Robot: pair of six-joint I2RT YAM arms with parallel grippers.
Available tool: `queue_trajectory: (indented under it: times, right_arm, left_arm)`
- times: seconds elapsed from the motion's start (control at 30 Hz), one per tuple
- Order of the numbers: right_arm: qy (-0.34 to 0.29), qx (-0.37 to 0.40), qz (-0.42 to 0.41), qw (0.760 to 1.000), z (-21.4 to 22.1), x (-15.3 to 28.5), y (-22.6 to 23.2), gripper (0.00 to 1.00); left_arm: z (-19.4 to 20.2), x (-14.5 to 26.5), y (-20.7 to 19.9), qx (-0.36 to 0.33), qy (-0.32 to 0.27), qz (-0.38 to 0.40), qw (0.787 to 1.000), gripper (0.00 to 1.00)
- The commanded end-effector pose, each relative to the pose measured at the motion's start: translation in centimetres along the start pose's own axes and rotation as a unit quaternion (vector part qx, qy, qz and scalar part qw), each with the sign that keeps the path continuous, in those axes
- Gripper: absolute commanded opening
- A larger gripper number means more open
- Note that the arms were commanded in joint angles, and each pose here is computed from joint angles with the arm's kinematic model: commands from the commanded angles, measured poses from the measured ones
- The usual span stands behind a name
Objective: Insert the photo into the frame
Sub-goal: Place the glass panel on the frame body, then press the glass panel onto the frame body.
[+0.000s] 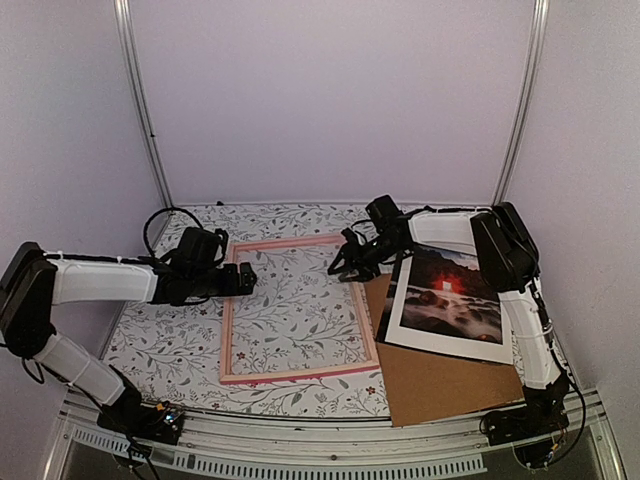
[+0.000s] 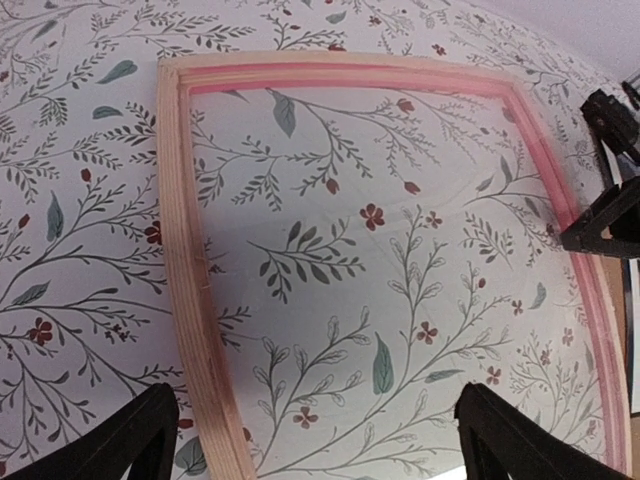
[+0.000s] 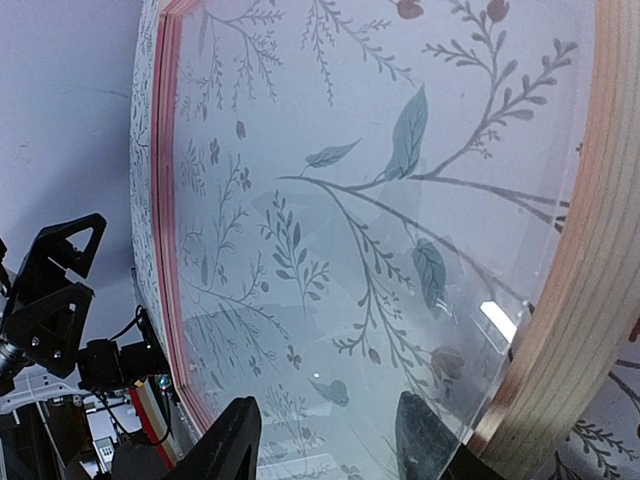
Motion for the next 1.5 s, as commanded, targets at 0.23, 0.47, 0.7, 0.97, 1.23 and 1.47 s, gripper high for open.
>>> queue_trajectory:
  times: [0.23,0.47,0.7,0.97,1.23,1.47]
  right_arm:
    - [-0.042,0.044,0.039,0.997,-1.2,2.7,2.3,0.50]
    - [-0.054,0.052,0.067,0.995,-1.5,3.3,2.1,0.50]
    - [-0.071,0.065,0.099,0.990,-1.8,4.4,2.1,0.50]
    - [-0.087,0.081,0.125,0.985,-1.9,5.4,2.4,0.50]
    - [-0.116,0.105,0.170,0.973,-1.2,7.3,1.9,0.49]
    - [-0.102,0.120,0.157,0.975,1.4,7.8,1.5,0.49]
  left_arm:
    - [-0.5,-1.4,-5.3,-0.024,-0.011,0.038,0.999,1.00]
    - [0.5,-2.6,-6.8,-0.040,0.003,0.041,0.998,1.00]
    - [0.7,-2.8,-7.1,-0.046,0.004,0.039,0.998,1.00]
    - [0.3,-2.3,-6.4,-0.057,-0.002,0.017,0.998,1.00]
    - [-0.5,-0.6,-4.0,-0.089,0.001,-0.045,0.995,1.00]
    - [-0.2,-0.1,0.7,-0.079,0.028,-0.092,0.992,1.00]
Point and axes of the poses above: each gripper's point midway between its finger pads, its own x axis back along the fingers, its own y axis along the line the jaws close on, z = x × y, the point moved 2 cm from there along x, back along the fingers, and after that the axes turned 5 degrees about -x, right-handed, at the moved point
